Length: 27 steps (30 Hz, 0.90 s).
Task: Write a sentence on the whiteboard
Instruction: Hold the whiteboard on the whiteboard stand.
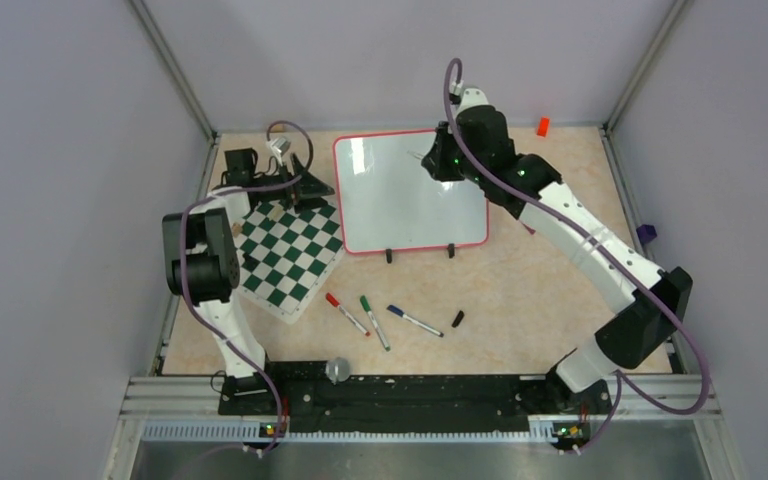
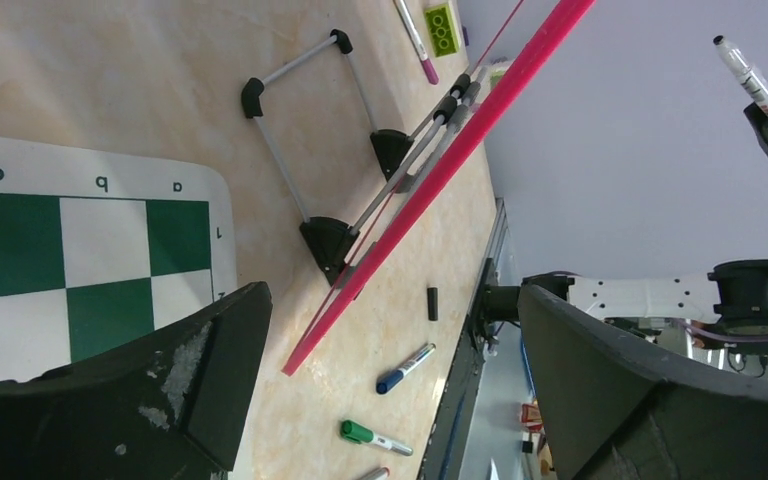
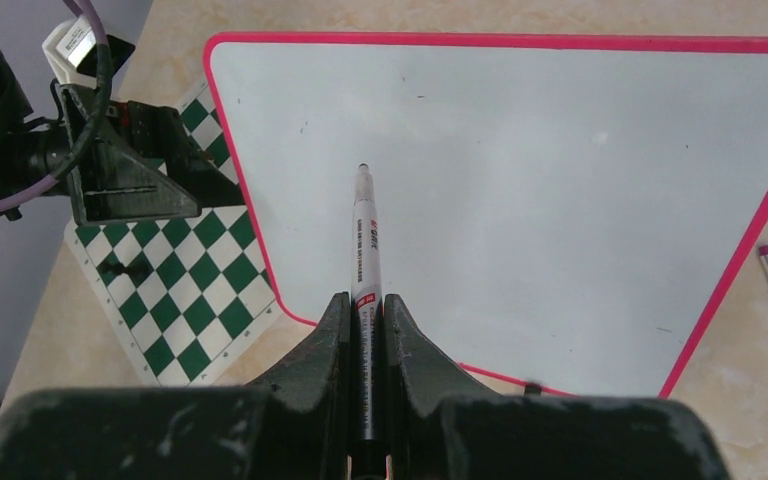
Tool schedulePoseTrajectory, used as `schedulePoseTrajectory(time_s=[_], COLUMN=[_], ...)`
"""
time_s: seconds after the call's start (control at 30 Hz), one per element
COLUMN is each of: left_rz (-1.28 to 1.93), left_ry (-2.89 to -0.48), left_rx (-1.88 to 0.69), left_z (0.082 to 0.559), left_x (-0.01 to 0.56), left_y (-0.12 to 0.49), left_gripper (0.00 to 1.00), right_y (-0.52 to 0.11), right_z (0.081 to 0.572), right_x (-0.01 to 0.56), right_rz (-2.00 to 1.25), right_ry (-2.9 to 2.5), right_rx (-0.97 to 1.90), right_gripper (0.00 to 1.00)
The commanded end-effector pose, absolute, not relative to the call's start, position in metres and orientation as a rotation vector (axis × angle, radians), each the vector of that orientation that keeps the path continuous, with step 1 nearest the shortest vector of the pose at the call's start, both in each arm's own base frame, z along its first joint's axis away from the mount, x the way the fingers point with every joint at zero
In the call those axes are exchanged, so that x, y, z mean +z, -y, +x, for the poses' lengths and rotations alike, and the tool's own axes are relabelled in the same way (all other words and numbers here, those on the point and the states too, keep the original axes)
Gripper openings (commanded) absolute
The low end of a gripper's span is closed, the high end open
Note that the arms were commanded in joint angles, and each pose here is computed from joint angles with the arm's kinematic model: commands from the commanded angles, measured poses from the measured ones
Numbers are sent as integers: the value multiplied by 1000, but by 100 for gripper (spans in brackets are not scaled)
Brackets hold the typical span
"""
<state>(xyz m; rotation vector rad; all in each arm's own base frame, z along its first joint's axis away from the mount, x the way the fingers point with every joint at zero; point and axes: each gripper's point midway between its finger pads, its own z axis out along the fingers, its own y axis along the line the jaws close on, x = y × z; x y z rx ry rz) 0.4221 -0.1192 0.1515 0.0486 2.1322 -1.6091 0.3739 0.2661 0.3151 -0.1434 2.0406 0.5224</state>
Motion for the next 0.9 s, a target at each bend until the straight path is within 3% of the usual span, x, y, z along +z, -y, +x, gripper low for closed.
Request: schedulePoseTrajectory(time_s=[0.0, 0.4, 0.47, 0.57, 0.6, 0.67, 0.7, 0.8, 0.87], left_rz=[216, 503, 469, 477, 473, 502, 505, 512, 464], left_ry=[-2042, -1872, -1877, -1861, -1862, -1835, -1828, -1804, -1824], left_rx=[-1530, -1335, -1360, -1414, -1419, -1428, -1435, -1475, -1521], left_z=[424, 419, 423, 426, 429, 430, 431, 434, 437], left_x=[157, 143, 143, 144, 143, 147, 148, 150, 149], left_y=[123, 125, 126, 128, 127, 128, 129, 132, 134], left_gripper=[99, 97, 92, 73, 73, 92, 94, 95, 87], right_y=[-271, -286, -287, -288, -288, -288, -288, -290, -290], right_z=[383, 390, 388, 386, 385, 385, 385, 387, 388], right_x=[349, 345, 344, 342, 341, 341, 341, 340, 340], right_rz=[-168, -217, -221, -224, -224, -222, -222, -221, -219], right_ry=[-1948, -1959, -1961, -1967, -1967, -1962, -1962, -1962, -1958], right_rx=[550, 589, 594, 606, 611, 616, 616, 619, 619], right_gripper=[0, 0, 0, 0, 0, 0, 0, 0, 0])
